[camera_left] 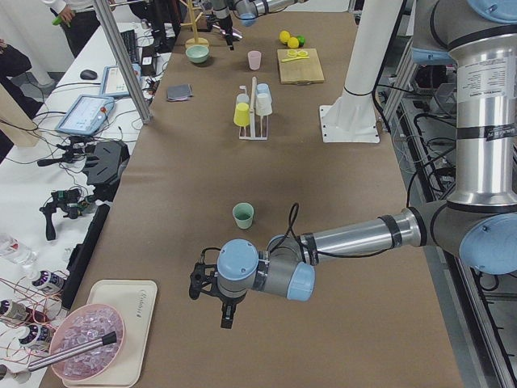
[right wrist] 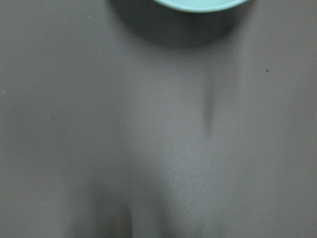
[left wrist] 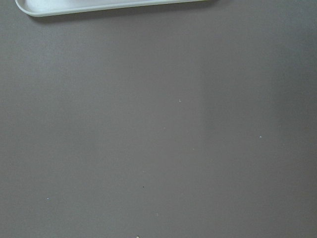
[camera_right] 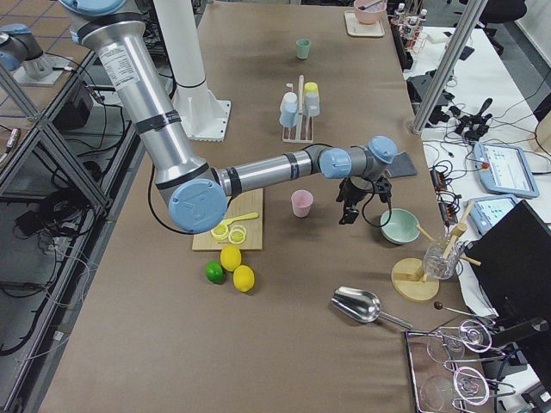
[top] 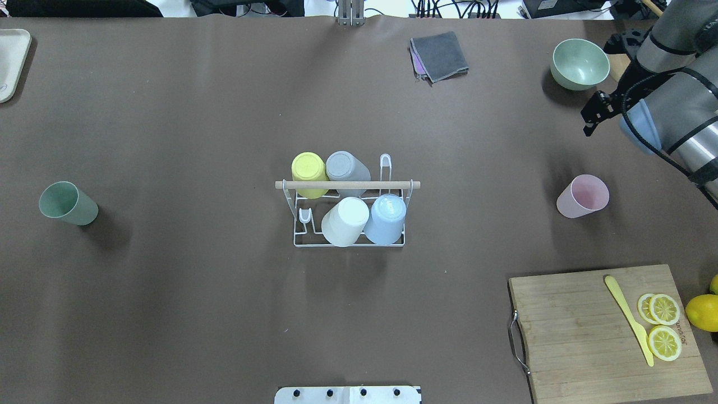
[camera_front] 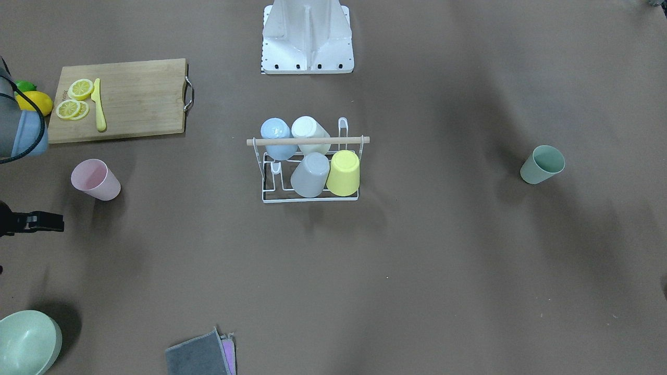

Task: Place cup on cup holder

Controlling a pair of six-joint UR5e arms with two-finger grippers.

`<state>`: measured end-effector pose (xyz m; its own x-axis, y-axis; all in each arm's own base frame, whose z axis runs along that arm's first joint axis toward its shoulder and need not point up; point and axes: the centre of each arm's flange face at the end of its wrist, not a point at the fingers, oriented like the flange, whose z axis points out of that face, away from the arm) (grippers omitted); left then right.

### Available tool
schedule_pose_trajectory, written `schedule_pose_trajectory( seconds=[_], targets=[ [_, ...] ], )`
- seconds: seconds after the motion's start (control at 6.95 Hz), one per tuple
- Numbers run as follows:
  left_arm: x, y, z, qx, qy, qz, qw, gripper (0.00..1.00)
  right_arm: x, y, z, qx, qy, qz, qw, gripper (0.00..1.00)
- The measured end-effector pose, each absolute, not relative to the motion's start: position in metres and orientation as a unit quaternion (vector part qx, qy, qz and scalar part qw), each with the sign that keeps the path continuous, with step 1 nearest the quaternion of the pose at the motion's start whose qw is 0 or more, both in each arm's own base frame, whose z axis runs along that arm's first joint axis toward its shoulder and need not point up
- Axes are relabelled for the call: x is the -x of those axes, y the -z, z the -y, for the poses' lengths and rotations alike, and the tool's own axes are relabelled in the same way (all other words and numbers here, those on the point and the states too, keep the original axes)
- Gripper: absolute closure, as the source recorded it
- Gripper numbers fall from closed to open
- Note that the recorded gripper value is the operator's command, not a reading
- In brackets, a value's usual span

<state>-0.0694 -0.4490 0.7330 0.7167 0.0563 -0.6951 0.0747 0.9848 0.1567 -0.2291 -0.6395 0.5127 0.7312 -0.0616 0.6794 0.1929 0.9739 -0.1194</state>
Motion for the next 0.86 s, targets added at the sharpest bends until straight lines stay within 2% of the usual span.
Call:
schedule_pose_trajectory(
  seconds=[0.43,0.86],
  targets=[
    [0.07,-0.732,0.451,-0.091,0.004,-0.374,0.923,0.02,0.275,-0.515,0.64,0.159,0.078,0.356,0.917,0.01],
    [0.07,-0.723,0.458,-0.099,0.003,-0.373,0.922,0.02,0.311,-0.518,0.648,0.21,0.141,0.356,0.9,0.01]
  ],
)
